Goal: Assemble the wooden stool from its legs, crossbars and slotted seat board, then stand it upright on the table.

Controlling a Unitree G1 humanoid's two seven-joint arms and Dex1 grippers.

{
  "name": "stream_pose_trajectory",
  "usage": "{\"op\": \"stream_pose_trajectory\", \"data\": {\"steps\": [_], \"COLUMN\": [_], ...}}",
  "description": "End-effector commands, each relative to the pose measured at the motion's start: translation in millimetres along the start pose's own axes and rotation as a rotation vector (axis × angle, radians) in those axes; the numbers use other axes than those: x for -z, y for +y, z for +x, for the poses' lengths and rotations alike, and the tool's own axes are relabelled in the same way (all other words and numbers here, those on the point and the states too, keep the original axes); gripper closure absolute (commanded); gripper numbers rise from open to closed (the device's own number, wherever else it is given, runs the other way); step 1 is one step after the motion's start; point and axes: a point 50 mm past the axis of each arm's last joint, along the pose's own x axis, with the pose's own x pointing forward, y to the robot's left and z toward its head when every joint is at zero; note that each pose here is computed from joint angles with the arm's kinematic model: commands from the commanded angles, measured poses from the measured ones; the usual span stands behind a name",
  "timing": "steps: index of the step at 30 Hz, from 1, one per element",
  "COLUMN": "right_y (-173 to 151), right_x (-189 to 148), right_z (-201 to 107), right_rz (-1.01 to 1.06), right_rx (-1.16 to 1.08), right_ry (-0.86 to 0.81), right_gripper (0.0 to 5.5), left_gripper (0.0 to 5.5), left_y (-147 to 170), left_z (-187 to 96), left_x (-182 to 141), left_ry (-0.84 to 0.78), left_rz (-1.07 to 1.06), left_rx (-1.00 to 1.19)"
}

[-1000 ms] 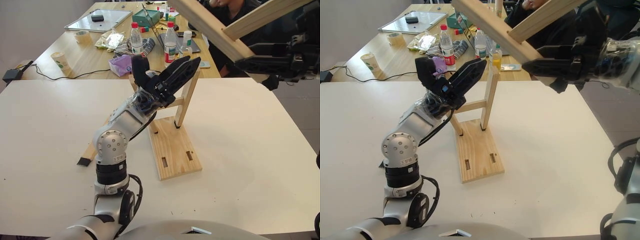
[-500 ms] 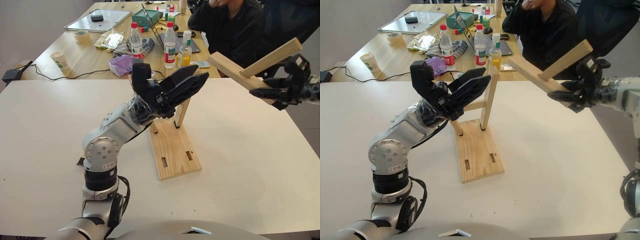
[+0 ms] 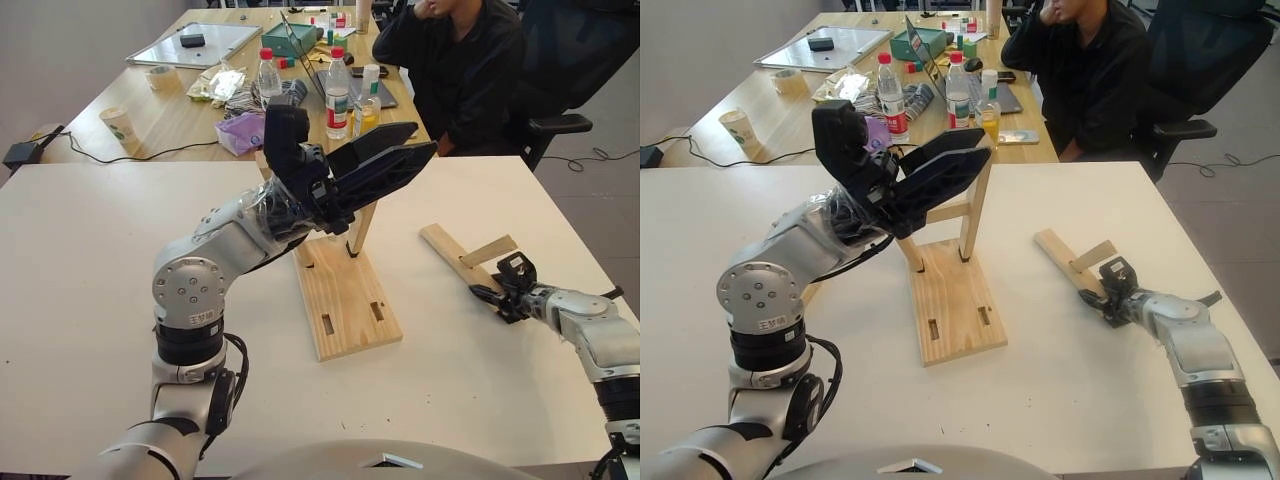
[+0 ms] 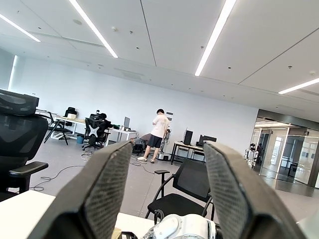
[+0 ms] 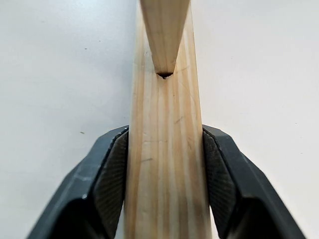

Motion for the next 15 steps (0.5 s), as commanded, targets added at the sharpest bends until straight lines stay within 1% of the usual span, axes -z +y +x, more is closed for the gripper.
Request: {"op": "stream_pose_trajectory", "data": {"steps": [1,2,3,5,9,15], "right_y": [17,17,16,13,9,8], "right_x": [20,19,19,16,7,-14], "right_z": [5,5,3,1,-7,-18], "right_rz": [0.041,0.041,0.040,0.032,0.014,0.053], "right_rx": [-0.038,-0.038,-0.035,-0.027,-0.021,-0.034], "right_ry": [0.059,0.057,0.055,0.049,0.006,-0.175], "right_gripper": [3.47,3.47,3.10,2.86,2.07,2.07], "left_gripper": [2.91,2.91,2.91,2.91,2.91,2.91], "left_y": [0,0,0,0,0,0], "left_z": [2,3,3,3,3,2], "left_x": [-1,-1,-1,-1,-1,-1], "left_ry": [0.021,0.022,0.023,0.021,0.019,0.015], "left_rz": [-0.005,-0.005,-0.006,-0.006,-0.004,0.000], "left_rx": [0.006,0.005,0.005,0.003,-0.001,-0.011]}}
